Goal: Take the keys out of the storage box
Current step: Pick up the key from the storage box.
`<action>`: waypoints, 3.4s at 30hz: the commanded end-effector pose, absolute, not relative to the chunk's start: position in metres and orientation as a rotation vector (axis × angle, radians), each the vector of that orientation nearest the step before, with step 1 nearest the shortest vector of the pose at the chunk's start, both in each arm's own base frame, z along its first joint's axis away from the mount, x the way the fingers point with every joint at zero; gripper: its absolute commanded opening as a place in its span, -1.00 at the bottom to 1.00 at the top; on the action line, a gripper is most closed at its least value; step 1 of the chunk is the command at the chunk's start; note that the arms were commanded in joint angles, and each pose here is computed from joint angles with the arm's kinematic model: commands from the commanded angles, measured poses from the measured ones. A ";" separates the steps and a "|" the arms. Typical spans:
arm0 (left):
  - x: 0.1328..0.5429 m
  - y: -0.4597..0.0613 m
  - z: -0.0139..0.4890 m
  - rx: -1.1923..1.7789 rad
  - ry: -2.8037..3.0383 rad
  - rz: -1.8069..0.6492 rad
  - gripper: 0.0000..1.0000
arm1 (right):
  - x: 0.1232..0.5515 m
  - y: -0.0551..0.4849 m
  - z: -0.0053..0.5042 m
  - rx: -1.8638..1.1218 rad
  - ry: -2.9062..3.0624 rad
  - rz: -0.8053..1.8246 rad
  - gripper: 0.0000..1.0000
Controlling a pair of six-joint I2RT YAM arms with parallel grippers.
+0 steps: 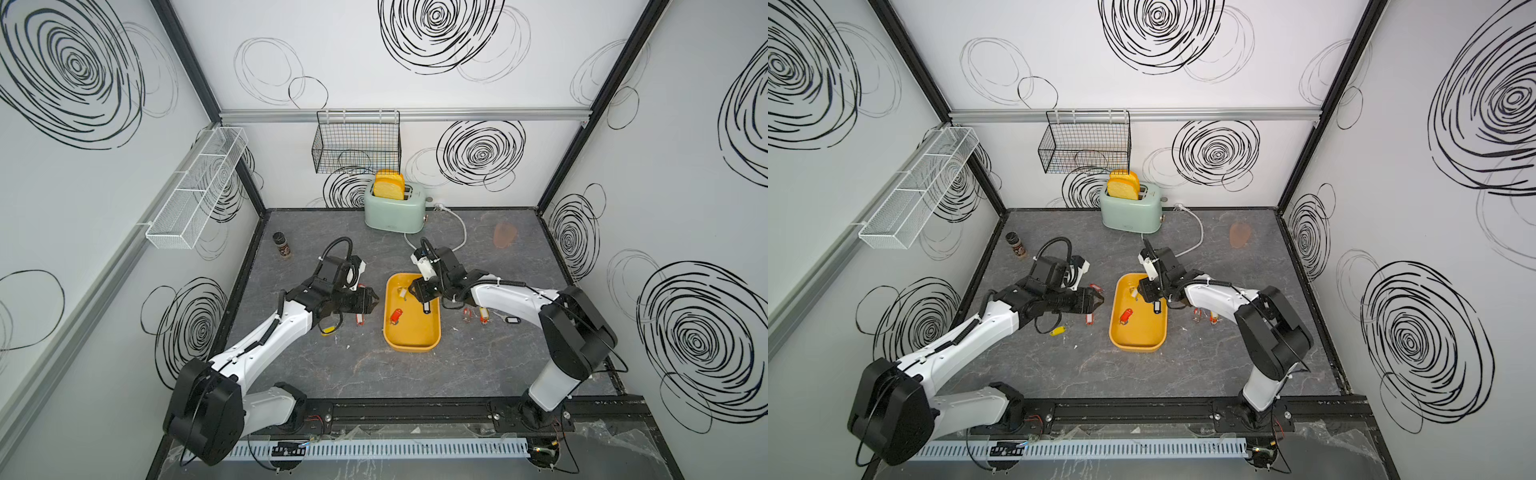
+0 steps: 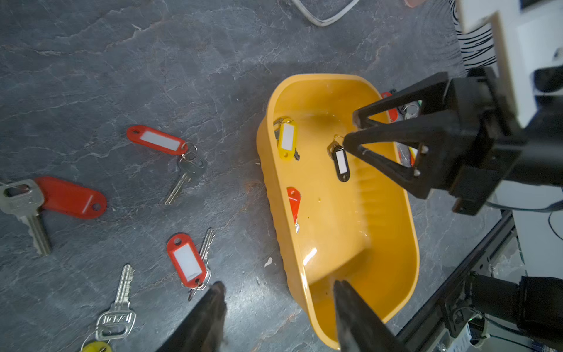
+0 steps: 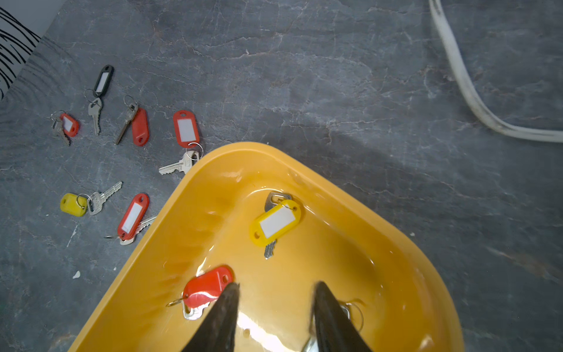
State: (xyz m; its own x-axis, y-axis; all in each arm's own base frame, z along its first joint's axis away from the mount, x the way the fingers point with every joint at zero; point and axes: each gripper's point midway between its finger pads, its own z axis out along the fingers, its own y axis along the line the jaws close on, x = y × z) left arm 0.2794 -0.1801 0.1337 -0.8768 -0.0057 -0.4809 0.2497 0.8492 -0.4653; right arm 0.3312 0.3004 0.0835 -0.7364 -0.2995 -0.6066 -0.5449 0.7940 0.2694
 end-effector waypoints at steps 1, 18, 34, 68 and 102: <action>0.277 -0.178 0.134 0.197 2.543 -0.742 0.23 | 0.343 0.316 0.088 -0.669 2.370 0.579 -0.13; 0.275 -0.169 0.130 0.191 2.563 -0.730 0.22 | 0.365 0.334 0.052 -0.737 2.395 0.507 -0.16; 0.274 -0.167 0.125 0.181 2.575 -0.733 0.21 | 0.372 0.341 0.032 -0.793 2.401 0.449 -0.27; 0.278 -0.169 0.125 0.173 2.561 -0.750 0.20 | 0.355 0.328 0.105 -0.731 2.298 0.456 -1.00; 0.264 -0.254 0.137 0.551 2.514 -0.783 0.20 | 0.239 0.133 0.111 0.013 2.516 0.344 -1.00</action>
